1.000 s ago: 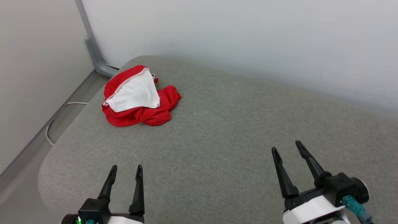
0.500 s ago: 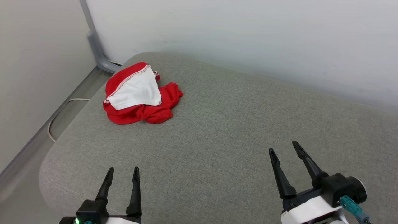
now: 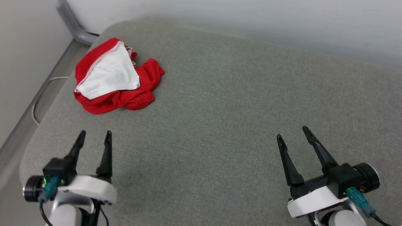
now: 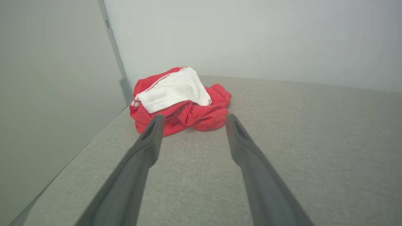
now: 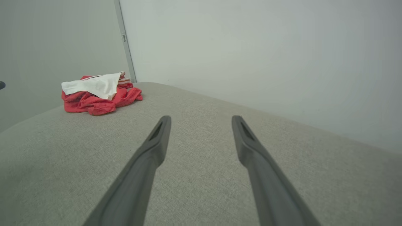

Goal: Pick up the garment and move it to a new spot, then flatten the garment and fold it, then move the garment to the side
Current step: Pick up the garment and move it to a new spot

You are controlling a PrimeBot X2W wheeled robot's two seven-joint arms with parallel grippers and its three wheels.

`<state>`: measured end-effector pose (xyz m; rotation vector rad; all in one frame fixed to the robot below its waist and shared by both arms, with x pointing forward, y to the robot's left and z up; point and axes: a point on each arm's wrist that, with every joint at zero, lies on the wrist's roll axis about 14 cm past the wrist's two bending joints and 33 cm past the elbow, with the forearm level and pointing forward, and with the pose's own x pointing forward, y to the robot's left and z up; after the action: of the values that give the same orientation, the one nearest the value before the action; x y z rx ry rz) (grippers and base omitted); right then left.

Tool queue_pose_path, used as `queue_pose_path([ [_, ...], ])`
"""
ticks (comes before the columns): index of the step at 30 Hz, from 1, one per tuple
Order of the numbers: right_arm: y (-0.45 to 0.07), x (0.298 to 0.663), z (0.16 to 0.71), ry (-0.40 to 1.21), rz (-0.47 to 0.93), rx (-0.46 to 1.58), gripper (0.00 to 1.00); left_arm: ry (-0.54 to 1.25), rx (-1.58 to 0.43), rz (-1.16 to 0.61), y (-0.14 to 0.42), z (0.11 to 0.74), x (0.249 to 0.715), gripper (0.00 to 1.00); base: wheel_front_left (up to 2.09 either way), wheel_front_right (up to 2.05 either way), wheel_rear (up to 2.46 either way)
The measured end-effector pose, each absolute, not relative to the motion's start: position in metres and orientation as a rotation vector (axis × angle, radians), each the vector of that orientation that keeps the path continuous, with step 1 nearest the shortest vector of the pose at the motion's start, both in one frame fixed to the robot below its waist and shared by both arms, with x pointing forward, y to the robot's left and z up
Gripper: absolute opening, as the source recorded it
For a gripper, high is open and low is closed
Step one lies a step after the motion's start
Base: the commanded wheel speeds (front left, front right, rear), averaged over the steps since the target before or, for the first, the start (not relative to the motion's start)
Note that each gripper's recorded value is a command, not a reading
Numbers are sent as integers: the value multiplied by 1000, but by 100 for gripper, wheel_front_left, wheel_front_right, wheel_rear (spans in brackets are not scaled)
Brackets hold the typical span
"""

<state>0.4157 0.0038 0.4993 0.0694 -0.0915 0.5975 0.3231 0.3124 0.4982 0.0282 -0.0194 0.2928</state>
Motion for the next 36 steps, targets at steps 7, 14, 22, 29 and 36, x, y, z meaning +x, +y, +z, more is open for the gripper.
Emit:
queue_pose_path([
  [7,-14,443,461,-24,551,37,100,242,106,295,373,479,392,100,0,0,0],
  [14,-34,468,416,48,508,30,100,612,130,255,412,457,455,100,0,0,0],
  [22,-58,474,393,93,450,9,100,847,-16,172,391,407,480,100,0,0,0],
  [29,-70,475,382,114,422,-1,100,961,-94,125,370,368,482,100,0,0,0],
  [36,-71,475,388,107,416,-8,100,916,-116,135,372,372,483,0,0,0,0],
])
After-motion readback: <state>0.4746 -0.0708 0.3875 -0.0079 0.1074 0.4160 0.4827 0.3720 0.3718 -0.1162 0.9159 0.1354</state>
